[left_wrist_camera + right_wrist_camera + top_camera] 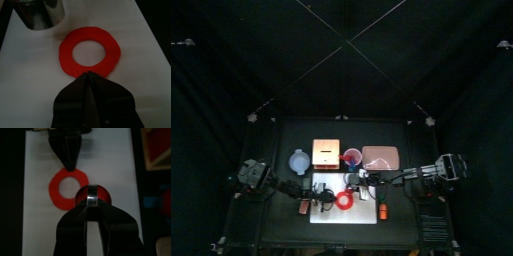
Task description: Remove excess dough
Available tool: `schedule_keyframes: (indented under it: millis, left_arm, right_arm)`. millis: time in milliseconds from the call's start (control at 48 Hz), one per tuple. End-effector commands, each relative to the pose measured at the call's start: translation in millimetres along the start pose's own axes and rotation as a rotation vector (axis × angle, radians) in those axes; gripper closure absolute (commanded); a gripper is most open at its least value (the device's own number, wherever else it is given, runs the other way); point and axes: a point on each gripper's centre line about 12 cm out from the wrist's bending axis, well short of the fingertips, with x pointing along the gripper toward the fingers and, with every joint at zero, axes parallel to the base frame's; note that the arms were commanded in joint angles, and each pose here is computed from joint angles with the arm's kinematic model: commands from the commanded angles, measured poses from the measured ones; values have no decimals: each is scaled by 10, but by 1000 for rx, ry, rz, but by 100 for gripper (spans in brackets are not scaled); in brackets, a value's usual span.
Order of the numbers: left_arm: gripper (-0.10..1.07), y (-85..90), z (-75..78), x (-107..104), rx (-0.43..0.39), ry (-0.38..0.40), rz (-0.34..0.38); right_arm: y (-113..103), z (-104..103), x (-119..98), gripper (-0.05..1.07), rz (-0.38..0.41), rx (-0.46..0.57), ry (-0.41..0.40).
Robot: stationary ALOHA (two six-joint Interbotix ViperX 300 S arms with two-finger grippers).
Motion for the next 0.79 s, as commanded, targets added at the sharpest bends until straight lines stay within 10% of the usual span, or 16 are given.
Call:
schedule_keyframes:
  millis: [0,458,771]
  left_arm:
    - [43,19,187,-78,-13,-58,1]
    - [41,64,284,-164,-26,-87,7]
    - [36,100,301,-228,-46,-95,19]
  right_arm:
    - [-76,-35,-131,54,-16,11,-27]
    - [-166,-306,-56,50,-40,23,32]
    - [-169,-345,6,22,-41,22,55]
